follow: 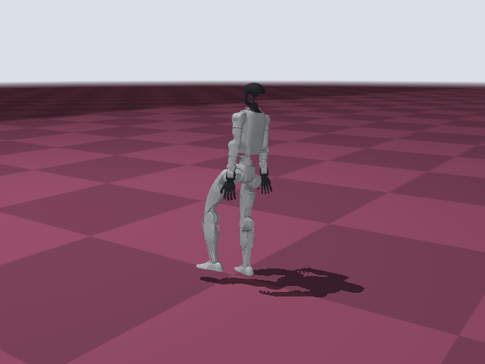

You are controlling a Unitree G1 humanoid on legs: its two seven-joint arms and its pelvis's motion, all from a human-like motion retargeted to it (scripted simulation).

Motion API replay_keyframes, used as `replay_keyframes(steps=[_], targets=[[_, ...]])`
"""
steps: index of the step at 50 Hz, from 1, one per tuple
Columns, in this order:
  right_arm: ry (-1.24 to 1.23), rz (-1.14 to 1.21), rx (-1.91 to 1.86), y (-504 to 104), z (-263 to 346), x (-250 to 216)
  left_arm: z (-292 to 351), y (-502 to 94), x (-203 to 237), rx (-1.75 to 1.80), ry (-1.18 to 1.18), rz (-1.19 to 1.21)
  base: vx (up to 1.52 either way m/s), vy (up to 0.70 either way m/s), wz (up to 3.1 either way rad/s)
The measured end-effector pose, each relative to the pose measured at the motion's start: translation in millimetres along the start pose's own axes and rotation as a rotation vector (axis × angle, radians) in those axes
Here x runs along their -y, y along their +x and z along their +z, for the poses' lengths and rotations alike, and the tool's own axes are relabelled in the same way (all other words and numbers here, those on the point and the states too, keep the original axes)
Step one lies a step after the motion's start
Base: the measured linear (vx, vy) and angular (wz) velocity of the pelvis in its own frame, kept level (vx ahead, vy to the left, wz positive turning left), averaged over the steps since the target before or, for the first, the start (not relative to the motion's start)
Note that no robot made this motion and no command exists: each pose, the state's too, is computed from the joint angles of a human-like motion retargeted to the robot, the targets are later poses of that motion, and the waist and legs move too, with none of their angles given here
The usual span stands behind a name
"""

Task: In place motions

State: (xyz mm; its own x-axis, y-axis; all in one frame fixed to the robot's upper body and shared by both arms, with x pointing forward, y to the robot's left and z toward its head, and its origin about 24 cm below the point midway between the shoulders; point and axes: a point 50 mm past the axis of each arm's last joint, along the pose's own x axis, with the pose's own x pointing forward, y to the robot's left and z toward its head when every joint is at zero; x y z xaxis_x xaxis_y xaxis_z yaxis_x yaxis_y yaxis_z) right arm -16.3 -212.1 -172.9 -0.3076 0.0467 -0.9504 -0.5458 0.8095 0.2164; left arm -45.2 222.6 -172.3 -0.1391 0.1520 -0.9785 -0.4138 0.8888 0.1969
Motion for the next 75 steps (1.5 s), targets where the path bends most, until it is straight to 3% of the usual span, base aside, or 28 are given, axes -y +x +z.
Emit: replay_keyframes(steps=[8,14,18,27,33,38,45,50,54,60,67,75], targets=[[0.393,0.107,-0.296,6,-94,-51,60,-6,17,0.195,0.046,-0.030,0.16,0.18,1.47],[0.582,0.065,-0.233,8,-85,-51,102,-17,37,0.352,0.167,-0.091,-0.05,0.24,0.97],[0.453,0.072,-0.152,6,-52,-33,94,-14,31,0.345,0.168,-0.085,-0.02,0.21,-0.46],[-0.056,-0.038,0.177,-16,60,18,-36,-2,0,-0.131,-0.007,-0.025,0.03,0.23,-0.43],[-0.140,-0.141,0.253,-26,81,30,-74,-8,-3,-0.282,0.084,-0.030,0.02,0.24,0.19],[-0.026,-0.185,0.202,-17,48,31,-43,-4,2,-0.207,0.171,-0.056,-0.02,0.13,0.79],[0.413,0.045,0.127,0,-25,0,55,-7,43,0.124,0.380,-0.107,-0.21,0.11,1.11],[0.583,0.043,-0.002,2,-67,-16,127,-27,60,0.401,0.413,-0.148,-0.32,0.17,1.03],[0.702,0.052,-0.134,6,-102,-46,141,-34,69,0.461,0.380,-0.145,-0.08,0.00,0.32],[0.742,0.120,-0.139,11,-109,-74,105,-22,74,0.383,0.407,-0.164,-0.01,0.02,-0.09],[0.601,0.081,0.043,7,-52,-25,21,-3,44,0.074,0.330,-0.198,0.02,-0.01,-0.89],[0.238,-0.085,0.141,-11,2,31,-101,-14,-27,-0.393,0.187,0.001,0.18,-0.17,-1.38]])
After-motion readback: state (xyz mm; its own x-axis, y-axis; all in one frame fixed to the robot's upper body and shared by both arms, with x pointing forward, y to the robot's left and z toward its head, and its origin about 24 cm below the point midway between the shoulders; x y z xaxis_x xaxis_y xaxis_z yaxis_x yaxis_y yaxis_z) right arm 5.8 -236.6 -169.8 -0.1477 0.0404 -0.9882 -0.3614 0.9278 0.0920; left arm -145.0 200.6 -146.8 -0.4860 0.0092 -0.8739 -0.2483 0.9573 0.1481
